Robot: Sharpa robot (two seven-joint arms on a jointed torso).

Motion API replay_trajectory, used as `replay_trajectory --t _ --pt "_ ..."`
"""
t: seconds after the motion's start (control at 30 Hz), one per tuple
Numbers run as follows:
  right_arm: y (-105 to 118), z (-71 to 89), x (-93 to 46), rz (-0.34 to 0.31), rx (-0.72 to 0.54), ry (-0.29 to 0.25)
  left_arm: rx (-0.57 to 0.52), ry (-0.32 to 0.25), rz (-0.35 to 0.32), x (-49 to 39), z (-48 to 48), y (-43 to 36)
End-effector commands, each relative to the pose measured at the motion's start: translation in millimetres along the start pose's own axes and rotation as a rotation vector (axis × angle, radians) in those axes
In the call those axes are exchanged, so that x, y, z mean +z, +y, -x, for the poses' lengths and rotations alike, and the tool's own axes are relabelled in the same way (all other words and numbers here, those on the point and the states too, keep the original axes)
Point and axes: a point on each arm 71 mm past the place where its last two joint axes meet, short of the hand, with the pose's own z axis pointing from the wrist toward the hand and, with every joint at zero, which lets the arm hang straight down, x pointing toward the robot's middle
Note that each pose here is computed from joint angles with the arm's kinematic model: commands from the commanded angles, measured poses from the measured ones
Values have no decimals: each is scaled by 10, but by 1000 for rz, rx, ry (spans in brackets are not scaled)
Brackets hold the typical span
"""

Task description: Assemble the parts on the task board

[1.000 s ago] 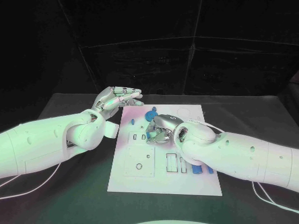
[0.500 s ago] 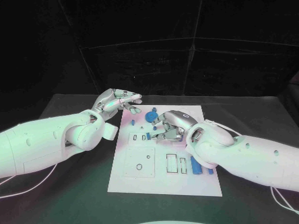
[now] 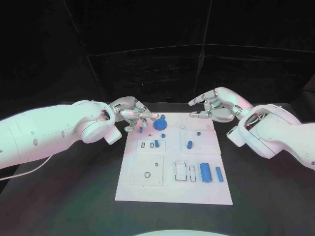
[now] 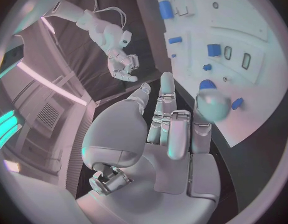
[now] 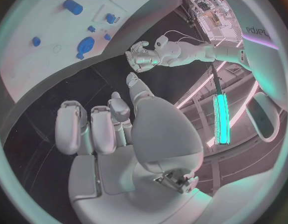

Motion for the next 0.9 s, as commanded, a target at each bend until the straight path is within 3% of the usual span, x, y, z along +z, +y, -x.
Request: replay_trajectory --t 0.03,0.17,0.3,0.5,0.9 --pt "-66 106 -19 -22 123 -17 271 107 267 43 -46 85" --pt "-131 184 -41 -46 125 -30 367 130 346 144 -79 26" --pt "-162 211 -37 -63 127 -33 470 149 404 299 -150 -59" --pt "-176 214 -27 -75 123 -32 546 153 432 449 -234 -123" --pt "-189 207 -8 -88 114 -28 623 197 471 593 -322 -148"
